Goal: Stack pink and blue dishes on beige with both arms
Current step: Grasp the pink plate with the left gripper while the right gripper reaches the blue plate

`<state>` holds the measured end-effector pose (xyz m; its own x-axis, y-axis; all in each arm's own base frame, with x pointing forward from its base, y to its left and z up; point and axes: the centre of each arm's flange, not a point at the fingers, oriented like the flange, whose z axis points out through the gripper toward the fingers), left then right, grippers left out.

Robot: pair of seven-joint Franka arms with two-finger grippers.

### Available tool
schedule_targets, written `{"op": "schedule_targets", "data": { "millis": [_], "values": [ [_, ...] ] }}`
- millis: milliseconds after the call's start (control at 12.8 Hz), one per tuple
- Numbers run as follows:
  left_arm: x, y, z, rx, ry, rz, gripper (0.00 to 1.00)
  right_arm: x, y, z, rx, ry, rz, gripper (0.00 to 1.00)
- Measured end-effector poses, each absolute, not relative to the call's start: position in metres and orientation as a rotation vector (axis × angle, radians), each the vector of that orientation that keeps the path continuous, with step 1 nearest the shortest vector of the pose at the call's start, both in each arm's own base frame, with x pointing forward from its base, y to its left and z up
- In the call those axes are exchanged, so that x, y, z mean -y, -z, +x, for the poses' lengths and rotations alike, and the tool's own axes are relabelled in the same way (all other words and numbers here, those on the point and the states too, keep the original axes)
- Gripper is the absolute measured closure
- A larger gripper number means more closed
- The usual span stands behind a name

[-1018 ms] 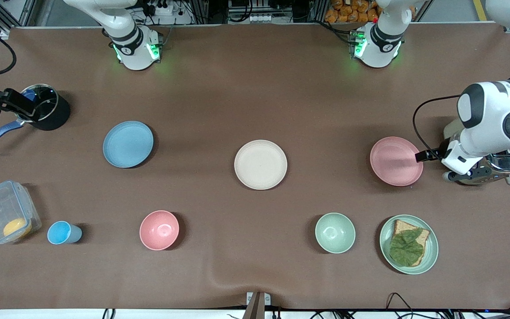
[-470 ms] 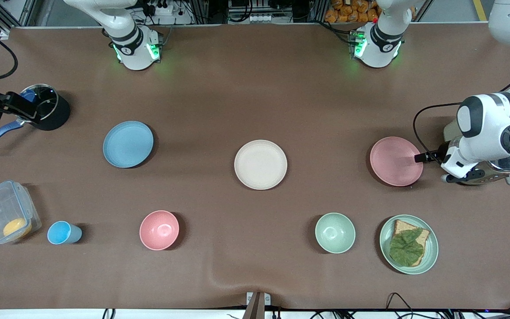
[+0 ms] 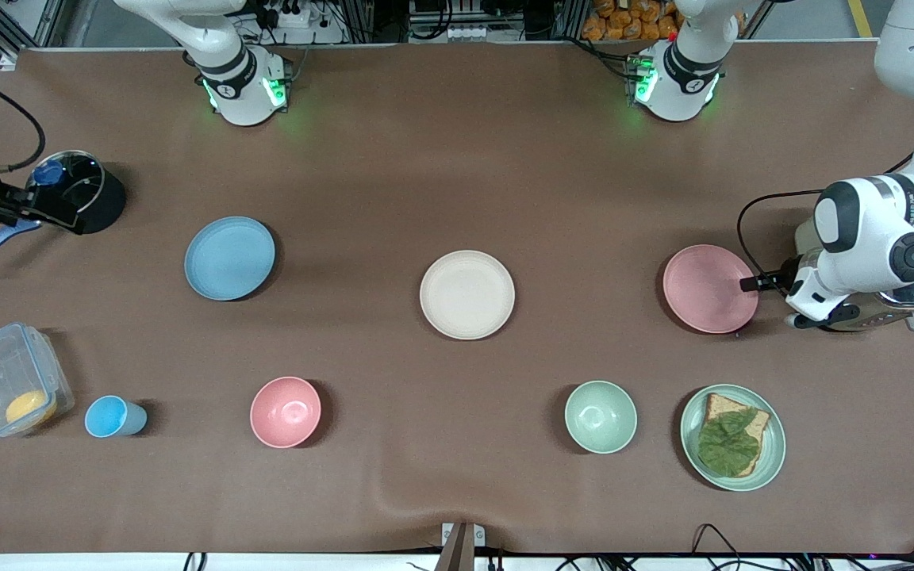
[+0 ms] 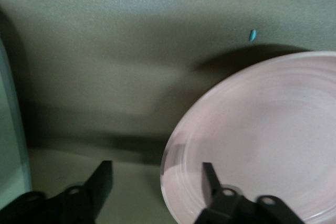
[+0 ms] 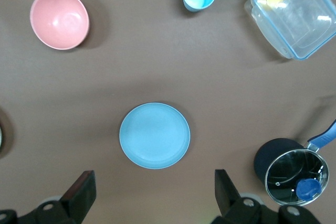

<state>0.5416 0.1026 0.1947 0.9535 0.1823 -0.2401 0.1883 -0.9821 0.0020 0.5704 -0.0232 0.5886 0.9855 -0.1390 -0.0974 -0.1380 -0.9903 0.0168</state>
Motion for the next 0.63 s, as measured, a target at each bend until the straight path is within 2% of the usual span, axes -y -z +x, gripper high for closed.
{"op": "schedule_targets", "data": {
  "millis": [78, 157, 392, 548, 627],
  "values": [
    [-0.102, -0.193, 0.541, -0.292, 0.379, 3.079, 0.27, 0.025, -0.576, 0.575, 0.208, 0.190, 3.119, 0.00],
    [-0.102, -0.191, 0.541, -0.291, 0.383, 3.078, 0.34, 0.027, -0.562, 0.579, 0.204, 0.230, 3.116, 0.00],
    [-0.101, -0.189, 0.541, -0.290, 0.386, 3.076, 0.41, 0.032, -0.509, 0.589, 0.204, 0.342, 3.105, 0.00],
    [-0.101, -0.188, 0.541, -0.289, 0.387, 3.075, 0.57, 0.042, -0.465, 0.593, 0.157, 0.361, 3.112, 0.00],
    [-0.101, -0.188, 0.541, -0.289, 0.388, 3.075, 0.58, 0.048, -0.444, 0.592, 0.125, 0.368, 3.117, 0.00]
  ]
}}
